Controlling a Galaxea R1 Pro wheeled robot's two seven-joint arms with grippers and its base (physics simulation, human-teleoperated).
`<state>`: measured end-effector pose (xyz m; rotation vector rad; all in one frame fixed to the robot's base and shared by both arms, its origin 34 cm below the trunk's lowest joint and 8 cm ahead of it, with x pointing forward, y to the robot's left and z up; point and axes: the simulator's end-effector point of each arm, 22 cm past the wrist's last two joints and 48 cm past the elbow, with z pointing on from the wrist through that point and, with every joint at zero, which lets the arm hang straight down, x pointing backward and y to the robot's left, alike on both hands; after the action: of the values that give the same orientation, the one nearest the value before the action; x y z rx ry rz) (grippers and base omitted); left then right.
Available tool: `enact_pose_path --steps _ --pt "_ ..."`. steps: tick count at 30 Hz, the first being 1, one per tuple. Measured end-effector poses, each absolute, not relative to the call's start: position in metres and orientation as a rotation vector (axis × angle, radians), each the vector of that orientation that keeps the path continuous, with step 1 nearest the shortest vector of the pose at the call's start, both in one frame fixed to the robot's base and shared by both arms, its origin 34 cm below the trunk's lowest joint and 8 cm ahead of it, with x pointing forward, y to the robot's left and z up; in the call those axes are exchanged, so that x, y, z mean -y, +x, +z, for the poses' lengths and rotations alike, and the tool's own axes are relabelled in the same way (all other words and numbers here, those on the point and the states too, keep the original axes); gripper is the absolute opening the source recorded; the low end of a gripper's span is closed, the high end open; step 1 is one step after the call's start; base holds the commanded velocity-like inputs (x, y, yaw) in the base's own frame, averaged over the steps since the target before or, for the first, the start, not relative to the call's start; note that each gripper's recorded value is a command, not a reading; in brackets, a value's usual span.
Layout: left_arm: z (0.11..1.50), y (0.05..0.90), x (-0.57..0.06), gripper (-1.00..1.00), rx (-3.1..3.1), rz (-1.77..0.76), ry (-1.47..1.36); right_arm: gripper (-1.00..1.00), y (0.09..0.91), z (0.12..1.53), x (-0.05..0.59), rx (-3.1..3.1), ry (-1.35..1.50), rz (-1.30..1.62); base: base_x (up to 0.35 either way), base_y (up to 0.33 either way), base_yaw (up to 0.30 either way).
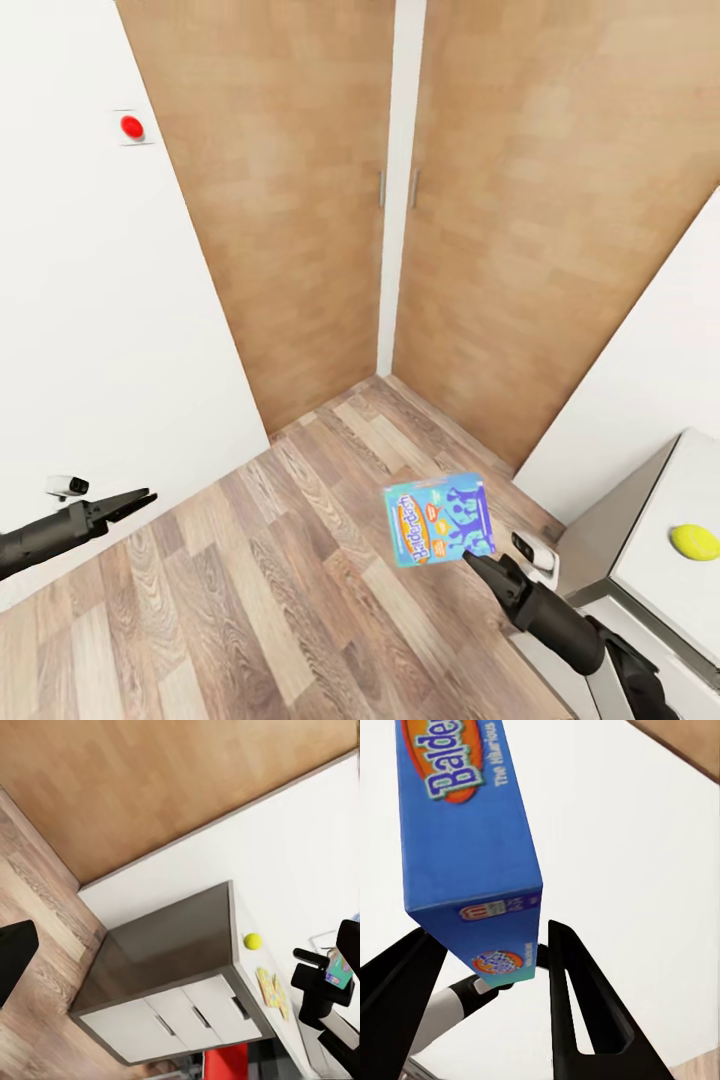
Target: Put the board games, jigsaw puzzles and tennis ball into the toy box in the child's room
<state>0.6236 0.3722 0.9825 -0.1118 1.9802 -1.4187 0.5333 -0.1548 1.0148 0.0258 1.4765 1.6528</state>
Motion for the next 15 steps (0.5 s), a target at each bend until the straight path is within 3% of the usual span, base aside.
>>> enact_pose_path --steps 15 --pt "0.994 0.625 -0.366 1.0 -1.945 -1.405 -0.062 -1.0 0.531 1.027 0.156 -1.457 -0.002 1.641 0.0 0.0 -0.154"
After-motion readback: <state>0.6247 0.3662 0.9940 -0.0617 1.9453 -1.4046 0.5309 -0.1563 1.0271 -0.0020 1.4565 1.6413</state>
